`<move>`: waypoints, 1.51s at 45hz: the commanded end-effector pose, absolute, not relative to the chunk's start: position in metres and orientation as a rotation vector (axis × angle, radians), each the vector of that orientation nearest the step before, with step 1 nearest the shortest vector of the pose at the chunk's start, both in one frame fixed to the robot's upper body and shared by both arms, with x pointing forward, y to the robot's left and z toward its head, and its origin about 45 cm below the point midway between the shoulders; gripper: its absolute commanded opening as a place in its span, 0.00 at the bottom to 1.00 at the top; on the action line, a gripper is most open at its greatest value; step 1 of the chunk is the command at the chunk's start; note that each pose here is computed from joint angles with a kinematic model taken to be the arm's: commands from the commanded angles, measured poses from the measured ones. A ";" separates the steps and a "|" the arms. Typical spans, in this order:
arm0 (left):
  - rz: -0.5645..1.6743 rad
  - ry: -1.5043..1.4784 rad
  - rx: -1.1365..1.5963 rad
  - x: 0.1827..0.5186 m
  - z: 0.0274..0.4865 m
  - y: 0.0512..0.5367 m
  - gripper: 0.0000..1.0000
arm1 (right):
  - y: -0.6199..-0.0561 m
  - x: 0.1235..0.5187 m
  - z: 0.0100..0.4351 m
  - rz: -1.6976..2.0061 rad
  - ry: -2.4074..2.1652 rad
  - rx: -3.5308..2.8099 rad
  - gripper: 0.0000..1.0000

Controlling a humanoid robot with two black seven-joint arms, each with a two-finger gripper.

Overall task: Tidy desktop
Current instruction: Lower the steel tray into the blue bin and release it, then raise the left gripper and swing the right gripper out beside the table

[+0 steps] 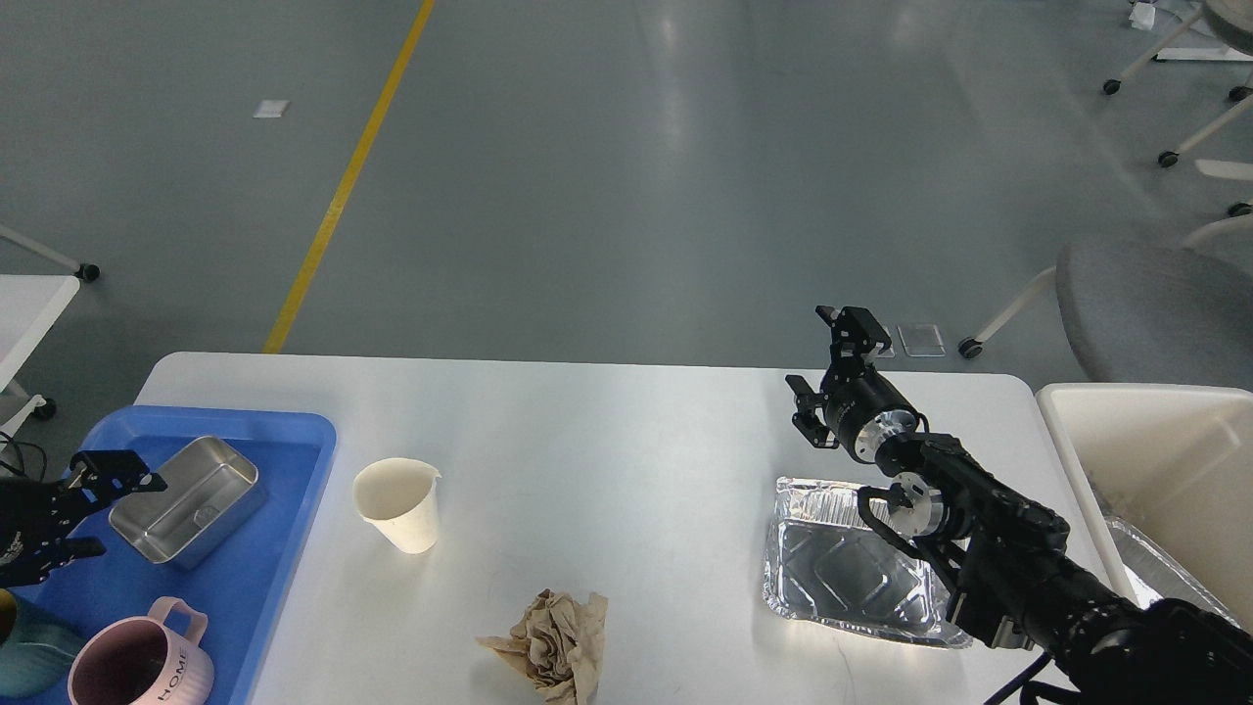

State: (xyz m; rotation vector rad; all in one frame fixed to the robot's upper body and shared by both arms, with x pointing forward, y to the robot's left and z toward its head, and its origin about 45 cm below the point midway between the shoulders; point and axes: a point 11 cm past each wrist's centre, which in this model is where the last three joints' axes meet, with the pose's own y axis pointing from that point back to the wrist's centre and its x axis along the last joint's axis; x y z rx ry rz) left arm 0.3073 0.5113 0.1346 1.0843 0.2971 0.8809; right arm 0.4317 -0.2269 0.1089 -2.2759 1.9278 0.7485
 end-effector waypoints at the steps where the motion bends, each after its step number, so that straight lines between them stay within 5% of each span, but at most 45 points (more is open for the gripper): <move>1: 0.832 0.242 0.936 0.319 0.183 0.510 0.95 | -0.226 0.432 0.109 0.749 1.927 -2.276 1.00; 17: 1.106 -0.143 0.649 0.430 0.351 0.481 0.96 | -0.226 0.435 0.114 0.736 1.921 -2.276 1.00; 27: 1.469 -0.131 0.303 0.494 0.332 0.408 0.96 | -0.224 0.439 0.120 0.725 1.907 -2.273 1.00; 51: 1.415 0.243 -0.368 0.490 0.308 0.373 0.97 | -0.285 0.456 0.151 0.648 1.984 -2.041 1.00; 68: 1.281 0.339 -0.547 0.478 0.284 0.350 0.97 | -0.308 0.447 0.165 0.316 2.022 -2.380 1.00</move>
